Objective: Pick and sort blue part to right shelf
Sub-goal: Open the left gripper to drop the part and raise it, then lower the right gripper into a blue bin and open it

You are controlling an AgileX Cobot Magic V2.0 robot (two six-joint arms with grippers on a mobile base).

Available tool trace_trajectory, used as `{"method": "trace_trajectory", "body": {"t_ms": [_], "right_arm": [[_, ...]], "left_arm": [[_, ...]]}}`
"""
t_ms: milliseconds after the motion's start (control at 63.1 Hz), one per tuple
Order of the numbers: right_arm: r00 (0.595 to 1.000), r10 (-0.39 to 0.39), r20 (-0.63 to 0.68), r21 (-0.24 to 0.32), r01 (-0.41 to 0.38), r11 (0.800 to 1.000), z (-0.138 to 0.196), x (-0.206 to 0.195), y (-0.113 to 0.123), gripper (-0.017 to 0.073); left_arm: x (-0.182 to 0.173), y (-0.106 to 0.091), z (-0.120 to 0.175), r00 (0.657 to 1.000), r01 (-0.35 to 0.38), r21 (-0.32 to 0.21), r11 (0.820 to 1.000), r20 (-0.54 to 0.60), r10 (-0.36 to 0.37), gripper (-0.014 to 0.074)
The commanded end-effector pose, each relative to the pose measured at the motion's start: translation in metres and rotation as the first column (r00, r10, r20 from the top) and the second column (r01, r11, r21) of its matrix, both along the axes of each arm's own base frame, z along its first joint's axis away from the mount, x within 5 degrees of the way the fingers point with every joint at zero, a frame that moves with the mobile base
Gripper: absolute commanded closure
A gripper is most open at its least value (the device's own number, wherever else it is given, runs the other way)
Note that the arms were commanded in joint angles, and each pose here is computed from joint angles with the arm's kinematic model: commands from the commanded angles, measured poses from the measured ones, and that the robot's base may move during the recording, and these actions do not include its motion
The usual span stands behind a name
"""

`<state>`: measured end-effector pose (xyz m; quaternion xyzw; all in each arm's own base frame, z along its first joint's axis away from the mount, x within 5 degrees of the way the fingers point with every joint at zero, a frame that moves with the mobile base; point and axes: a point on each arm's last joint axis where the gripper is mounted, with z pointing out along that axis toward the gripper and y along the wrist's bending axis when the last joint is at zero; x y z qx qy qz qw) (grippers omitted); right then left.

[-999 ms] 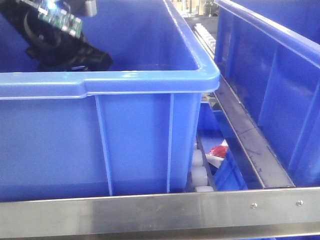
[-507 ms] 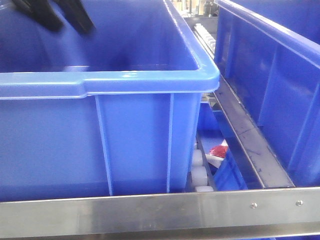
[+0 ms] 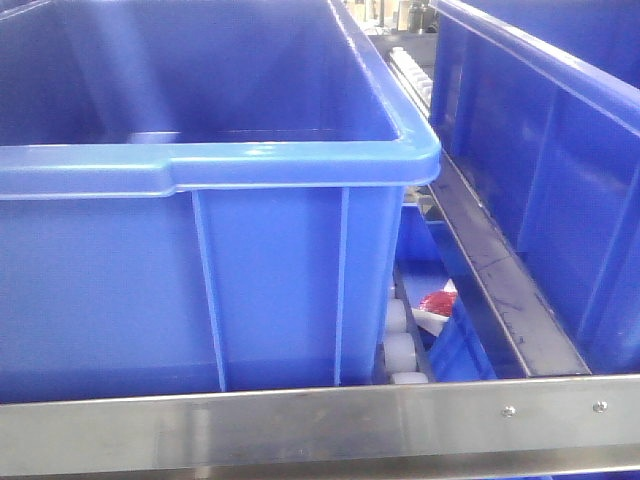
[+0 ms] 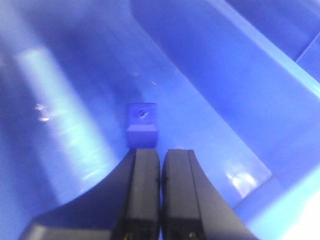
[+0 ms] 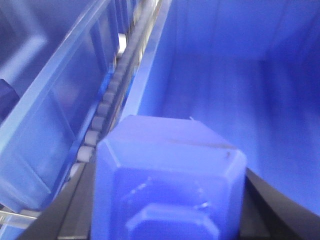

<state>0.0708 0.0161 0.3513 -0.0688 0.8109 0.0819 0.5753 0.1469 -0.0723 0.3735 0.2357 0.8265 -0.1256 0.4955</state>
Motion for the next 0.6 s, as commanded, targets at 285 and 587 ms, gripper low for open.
{"method": "trace_trajectory", "body": {"t_ms": [285,587], "right_arm": [[0.933,-0.180,-0.311,-0.132,0.145,0.981,0.051,0.124,0.005,0.0298],[0.859,-0.268,-0.436,-0.295,0.145,0.944,0.004,0.216,-0.029,0.0298]], "left_arm": [[-0.049,0.026,0.004,0.977,-0.040,-0.060,0.997,0.207,0.052,0.0470],[-0.064,0.031,-0.001,0.979,-0.033,-0.063,0.997,0.197,0.045,0.0470]]}}
